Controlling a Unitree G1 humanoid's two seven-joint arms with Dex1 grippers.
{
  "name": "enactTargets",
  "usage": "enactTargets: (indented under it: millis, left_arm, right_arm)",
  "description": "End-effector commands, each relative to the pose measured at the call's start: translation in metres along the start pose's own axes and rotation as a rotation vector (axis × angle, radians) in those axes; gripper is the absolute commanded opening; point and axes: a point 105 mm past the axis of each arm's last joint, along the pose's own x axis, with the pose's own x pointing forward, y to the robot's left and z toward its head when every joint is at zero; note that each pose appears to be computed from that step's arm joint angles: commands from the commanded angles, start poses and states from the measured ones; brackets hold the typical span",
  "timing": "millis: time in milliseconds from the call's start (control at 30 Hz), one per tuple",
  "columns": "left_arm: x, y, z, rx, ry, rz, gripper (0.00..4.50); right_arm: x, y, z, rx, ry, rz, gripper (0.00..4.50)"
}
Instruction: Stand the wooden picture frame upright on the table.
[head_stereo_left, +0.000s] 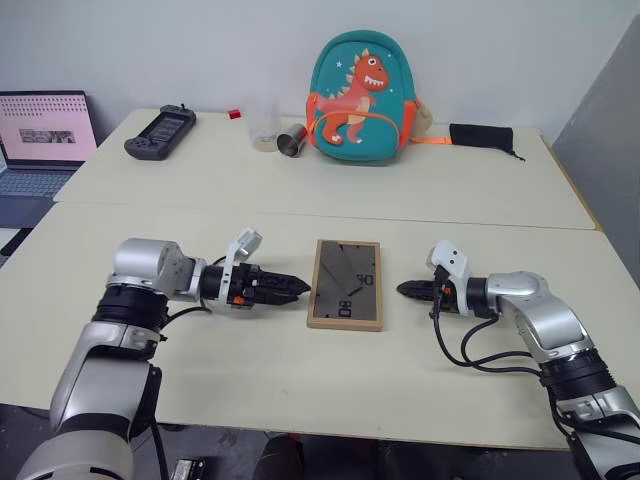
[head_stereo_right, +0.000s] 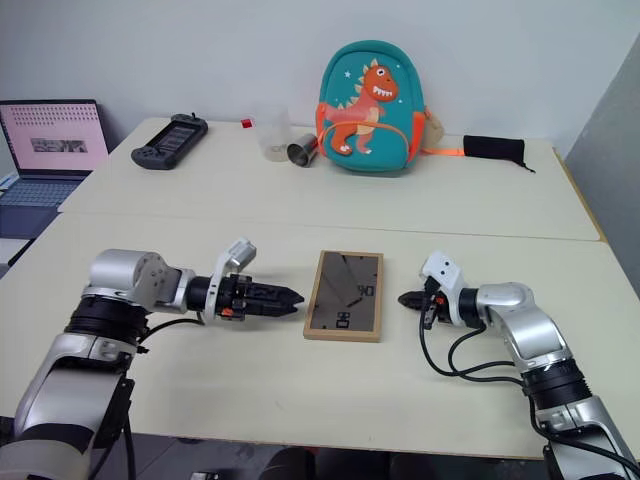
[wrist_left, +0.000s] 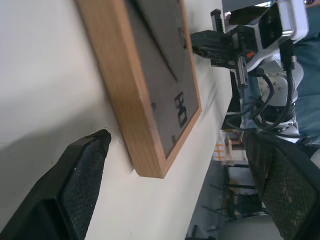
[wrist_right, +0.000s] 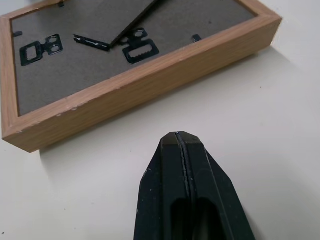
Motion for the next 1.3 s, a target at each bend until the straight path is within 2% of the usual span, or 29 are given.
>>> enactTargets:
  millis: [33, 233, 367, 500, 533, 667, 767, 967, 1133, 1300]
  left_arm:
    - [0.012, 0.002, 0.002, 0.005, 0.019, 0.007, 4.49]
    - [0.035, 0.014, 0.005, 0.073, 0.016, 0.031, 4.49]
    - [0.048, 0.0, 0.004, 0.1, 0.034, -0.042, 4.49]
    - [0.046, -0.004, 0.003, 0.12, 0.029, -0.059, 4.49]
    - [0.043, -0.004, 0.003, 0.119, 0.021, -0.059, 4.12]
    - [0.03, -0.006, 0.001, 0.115, 0.008, -0.067, 3.14]
    - [0.023, -0.01, 0.001, 0.105, -0.01, -0.08, 2.64]
    - [0.021, -0.026, -0.001, 0.102, -0.021, -0.136, 1.32]
    - [0.019, -0.04, 0.003, 0.12, -0.056, -0.172, 1.31]
    - [0.017, -0.055, 0.002, 0.275, -0.1, -0.16, 1.31]
  right_arm:
    - [0.008, 0.01, 0.014, -0.029, -0.04, 0.016, 0.0]
    - [0.034, 0.02, 0.023, -0.043, -0.054, 0.04, 0.0]
    - [0.045, 0.024, 0.032, -0.048, -0.078, 0.052, 0.0]
    - [0.044, 0.023, 0.03, -0.048, -0.072, 0.047, 0.0]
    - [0.042, 0.022, 0.027, -0.046, -0.065, 0.042, 0.0]
    - [0.034, 0.016, 0.015, -0.042, -0.037, 0.014, 0.0]
    - [0.029, 0.011, 0.01, -0.041, -0.025, -0.007, 0.0]
    - [0.021, 0.001, 0.007, -0.061, -0.011, -0.035, 0.0]
    - [0.011, -0.011, 0.017, -0.096, -0.032, -0.081, 0.0]
    - [-0.009, -0.012, 0.072, -0.046, -0.197, -0.065, 0.0]
